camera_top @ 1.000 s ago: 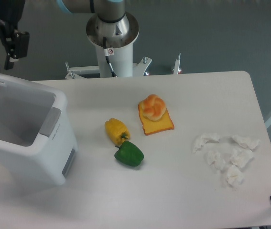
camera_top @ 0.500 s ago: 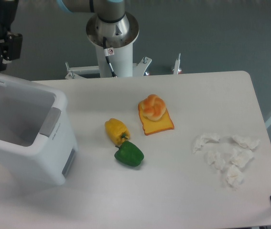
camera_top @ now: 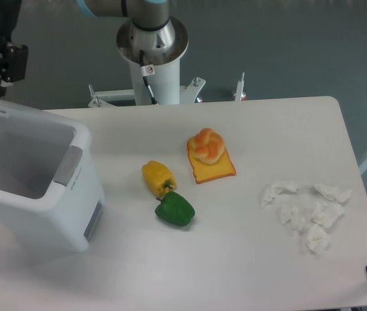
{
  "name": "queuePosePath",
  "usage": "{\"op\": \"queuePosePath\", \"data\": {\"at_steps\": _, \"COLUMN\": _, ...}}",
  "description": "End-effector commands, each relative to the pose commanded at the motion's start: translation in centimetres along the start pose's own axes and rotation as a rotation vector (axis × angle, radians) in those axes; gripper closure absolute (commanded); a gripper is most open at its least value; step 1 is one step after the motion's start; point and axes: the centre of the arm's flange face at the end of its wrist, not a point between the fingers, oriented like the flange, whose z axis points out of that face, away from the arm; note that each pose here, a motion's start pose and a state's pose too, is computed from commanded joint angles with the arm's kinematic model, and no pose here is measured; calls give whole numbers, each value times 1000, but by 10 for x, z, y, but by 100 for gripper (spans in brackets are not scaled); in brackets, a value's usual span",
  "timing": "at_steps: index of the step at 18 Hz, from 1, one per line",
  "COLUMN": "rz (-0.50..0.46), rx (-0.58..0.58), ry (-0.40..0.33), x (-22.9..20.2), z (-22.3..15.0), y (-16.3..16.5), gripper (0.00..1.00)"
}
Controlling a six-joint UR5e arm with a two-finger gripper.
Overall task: Close the trash can
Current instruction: 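Lower the gripper onto the lid, pressing it down over the can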
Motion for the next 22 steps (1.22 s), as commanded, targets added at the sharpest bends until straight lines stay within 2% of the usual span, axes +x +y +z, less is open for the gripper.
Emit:
{"op": "queuePosePath", "data": {"at_steps": 17, "rz": -177, "rx": 32, "ry": -95, "x": -87, "z": -25, "y": 15, "gripper": 0}}
{"op": "queuePosePath", "data": {"at_steps": 22, "rz": -203, "rx": 8, "ry": -91, "x": -110, "z": -8, "y": 11, "gripper": 0}}
